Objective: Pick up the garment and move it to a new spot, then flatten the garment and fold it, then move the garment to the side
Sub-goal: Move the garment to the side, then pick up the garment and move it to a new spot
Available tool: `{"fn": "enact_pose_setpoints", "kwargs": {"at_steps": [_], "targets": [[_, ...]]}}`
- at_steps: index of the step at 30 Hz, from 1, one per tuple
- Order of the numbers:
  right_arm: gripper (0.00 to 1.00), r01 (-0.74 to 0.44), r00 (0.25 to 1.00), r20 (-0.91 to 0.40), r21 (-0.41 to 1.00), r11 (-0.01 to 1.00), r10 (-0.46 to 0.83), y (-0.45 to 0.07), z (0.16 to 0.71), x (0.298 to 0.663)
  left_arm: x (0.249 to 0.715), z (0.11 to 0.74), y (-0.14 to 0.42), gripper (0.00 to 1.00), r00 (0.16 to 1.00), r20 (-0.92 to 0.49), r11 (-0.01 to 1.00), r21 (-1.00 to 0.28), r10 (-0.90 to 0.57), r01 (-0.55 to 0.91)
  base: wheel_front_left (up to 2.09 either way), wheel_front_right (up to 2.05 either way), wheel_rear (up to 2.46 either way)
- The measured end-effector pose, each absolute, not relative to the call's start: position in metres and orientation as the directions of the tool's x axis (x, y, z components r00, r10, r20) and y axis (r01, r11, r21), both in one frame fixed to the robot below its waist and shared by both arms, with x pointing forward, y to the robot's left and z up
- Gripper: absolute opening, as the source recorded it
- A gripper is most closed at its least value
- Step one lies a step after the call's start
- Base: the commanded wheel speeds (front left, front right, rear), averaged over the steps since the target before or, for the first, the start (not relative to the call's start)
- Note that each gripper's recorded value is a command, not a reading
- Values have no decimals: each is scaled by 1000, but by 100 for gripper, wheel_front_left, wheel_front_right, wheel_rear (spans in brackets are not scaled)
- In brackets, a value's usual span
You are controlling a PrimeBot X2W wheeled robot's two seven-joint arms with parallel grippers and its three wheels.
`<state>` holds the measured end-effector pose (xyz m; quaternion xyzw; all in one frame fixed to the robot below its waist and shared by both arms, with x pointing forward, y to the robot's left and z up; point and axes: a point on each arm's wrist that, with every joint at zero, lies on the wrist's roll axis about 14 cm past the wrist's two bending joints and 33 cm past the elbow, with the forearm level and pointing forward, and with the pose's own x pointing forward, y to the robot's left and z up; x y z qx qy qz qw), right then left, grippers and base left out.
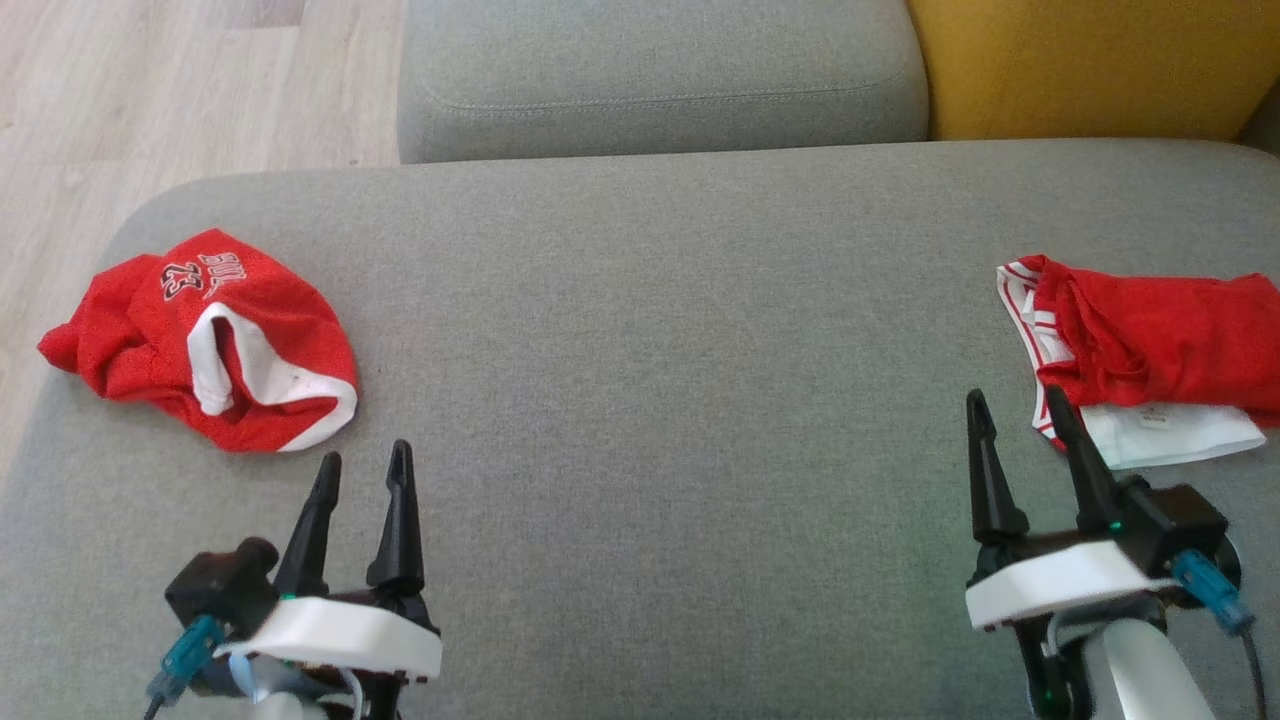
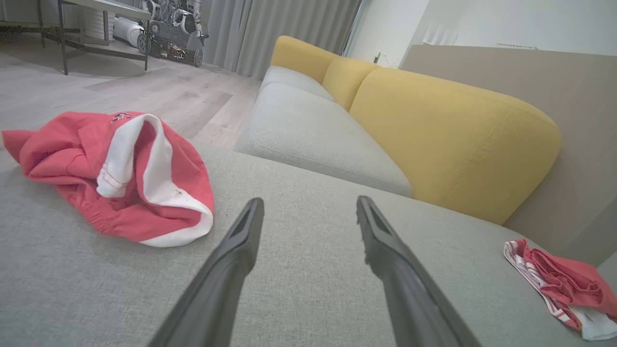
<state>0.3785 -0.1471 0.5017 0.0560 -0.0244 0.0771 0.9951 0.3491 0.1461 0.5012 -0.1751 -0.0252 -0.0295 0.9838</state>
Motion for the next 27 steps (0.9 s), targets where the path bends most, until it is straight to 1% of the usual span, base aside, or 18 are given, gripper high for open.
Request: {"fn": "enact_pose_setpoints", "kwargs": {"at_steps": [5, 27], "targets": [[100, -148, 989, 42, 117, 982, 145, -149, 496, 372, 350, 511, 145, 100, 994, 91, 939, -334, -53, 81, 0, 0, 0], [100, -130, 991, 46, 134, 982, 125, -155, 496, 371, 353, 513, 139, 100, 993, 97, 937, -336, -71, 100, 0, 0, 0]]}}
